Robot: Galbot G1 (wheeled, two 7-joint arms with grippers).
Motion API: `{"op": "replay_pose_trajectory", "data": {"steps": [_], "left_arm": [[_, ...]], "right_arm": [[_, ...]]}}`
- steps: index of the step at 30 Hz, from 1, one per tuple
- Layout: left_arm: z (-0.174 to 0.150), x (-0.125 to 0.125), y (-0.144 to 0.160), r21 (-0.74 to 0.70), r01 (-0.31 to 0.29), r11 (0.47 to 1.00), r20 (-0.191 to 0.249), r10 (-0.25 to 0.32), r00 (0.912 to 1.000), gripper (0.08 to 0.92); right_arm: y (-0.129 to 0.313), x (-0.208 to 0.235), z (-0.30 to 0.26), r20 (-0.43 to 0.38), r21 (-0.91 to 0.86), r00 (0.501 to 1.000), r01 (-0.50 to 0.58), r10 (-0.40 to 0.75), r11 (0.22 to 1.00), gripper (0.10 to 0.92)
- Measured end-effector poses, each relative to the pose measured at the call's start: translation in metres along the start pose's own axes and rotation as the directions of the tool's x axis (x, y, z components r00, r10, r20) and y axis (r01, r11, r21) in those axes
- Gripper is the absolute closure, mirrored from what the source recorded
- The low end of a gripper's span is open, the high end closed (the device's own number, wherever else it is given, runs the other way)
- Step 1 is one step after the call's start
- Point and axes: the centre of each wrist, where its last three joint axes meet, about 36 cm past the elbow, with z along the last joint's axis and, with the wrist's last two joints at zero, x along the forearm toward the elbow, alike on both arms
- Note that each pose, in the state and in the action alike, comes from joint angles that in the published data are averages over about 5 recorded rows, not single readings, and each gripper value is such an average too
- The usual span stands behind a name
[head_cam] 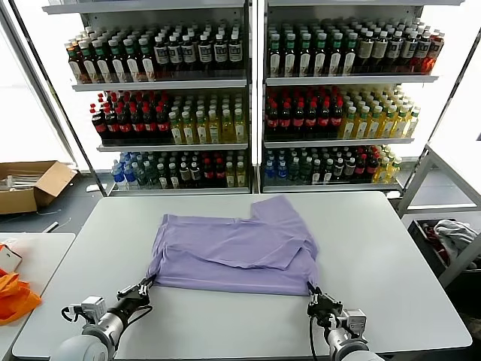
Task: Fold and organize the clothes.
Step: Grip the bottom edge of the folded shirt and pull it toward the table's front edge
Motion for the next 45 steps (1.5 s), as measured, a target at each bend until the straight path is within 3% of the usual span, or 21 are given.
{"op": "replay_pose_trajectory", "data": {"steps": [17, 22, 34, 42, 45], "left_arm": [[0.029, 0.074, -0.028, 0.009, 0.062, 0.998, -0.034, -0.062, 0.9975, 0.909], [0.034, 0.095, -0.037, -0.009, 0.082, 0.997, -0.067, -0.082, 0.9944, 0.889], [0.026, 0.115, -0.03, -0.068, 0.145, 0.987, -0.08, -0.15, 0.9855, 0.555], [0.004, 0.12, -0.015, -0.103, 0.165, 0.981, -0.032, -0.169, 0.985, 0.321], [-0.008, 0.114, -0.009, -0.123, 0.152, 0.981, -0.003, -0.153, 0.9882, 0.238]], "right_arm": [[0.003, 0.06, 0.015, -0.004, 0.095, 1.0, 0.005, -0.005, 0.996, 0.892], [0.004, 0.069, 0.018, -0.014, 0.131, 1.0, 0.015, -0.013, 0.991, 0.827], [-0.003, 0.079, 0.0, 0.032, 0.189, 0.999, 0.028, -0.034, 0.982, 0.481], [-0.023, 0.064, -0.034, 0.077, 0.211, 0.994, 0.062, -0.08, 0.976, 0.254], [-0.03, 0.045, -0.049, 0.088, 0.224, 0.989, 0.094, -0.116, 0.97, 0.209]]}}
